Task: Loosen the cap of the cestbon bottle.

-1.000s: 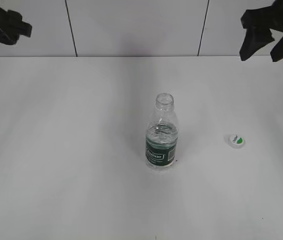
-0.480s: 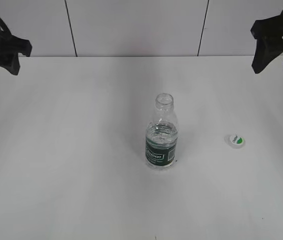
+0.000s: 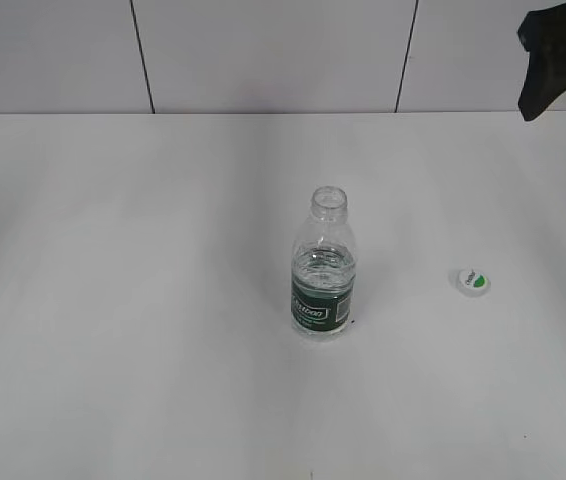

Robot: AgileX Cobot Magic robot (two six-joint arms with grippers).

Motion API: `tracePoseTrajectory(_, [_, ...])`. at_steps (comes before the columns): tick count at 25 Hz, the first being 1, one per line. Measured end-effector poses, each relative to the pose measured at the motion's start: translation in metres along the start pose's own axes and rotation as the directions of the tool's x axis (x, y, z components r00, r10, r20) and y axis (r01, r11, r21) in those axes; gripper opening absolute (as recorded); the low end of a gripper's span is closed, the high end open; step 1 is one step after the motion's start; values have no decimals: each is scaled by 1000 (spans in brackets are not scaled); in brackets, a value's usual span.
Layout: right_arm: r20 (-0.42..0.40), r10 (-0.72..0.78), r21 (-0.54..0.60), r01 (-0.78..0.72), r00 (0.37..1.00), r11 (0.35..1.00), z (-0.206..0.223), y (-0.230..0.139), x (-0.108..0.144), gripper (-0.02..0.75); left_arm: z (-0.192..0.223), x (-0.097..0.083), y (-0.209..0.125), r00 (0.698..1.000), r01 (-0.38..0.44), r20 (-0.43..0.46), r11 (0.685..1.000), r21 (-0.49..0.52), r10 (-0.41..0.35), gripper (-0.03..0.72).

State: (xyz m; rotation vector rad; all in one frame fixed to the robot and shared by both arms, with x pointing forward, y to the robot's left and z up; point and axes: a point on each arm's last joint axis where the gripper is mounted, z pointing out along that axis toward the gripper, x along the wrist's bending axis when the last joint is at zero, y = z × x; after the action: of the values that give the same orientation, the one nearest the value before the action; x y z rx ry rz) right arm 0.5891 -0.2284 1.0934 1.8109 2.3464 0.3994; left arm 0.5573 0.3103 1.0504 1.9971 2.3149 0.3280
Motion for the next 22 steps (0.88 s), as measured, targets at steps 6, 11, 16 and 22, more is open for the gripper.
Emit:
tracePoseTrajectory(6, [3, 8, -52, -8, 1000, 999, -23, -9, 2, 529, 0, 2, -6, 1000, -18, -17, 997, 71, 20, 433])
tracePoseTrajectory(11, [3, 10, -110, -9, 1000, 994, -55, -36, 6, 529, -2, 3, -7, 997, -75, -16, 995, 72, 77, 433])
tracePoseTrajectory(16, [2, 9, -136, -9, 1000, 991, -75, -77, 10, 529, -23, 5, -13, 997, -83, -11, 997, 10, 83, 433])
tracePoseTrajectory(22, [60, -2, -164, 12, 998, 986, -90, -132, 10, 529, -65, 14, -44, 998, -67, -2, 991, -113, 67, 433])
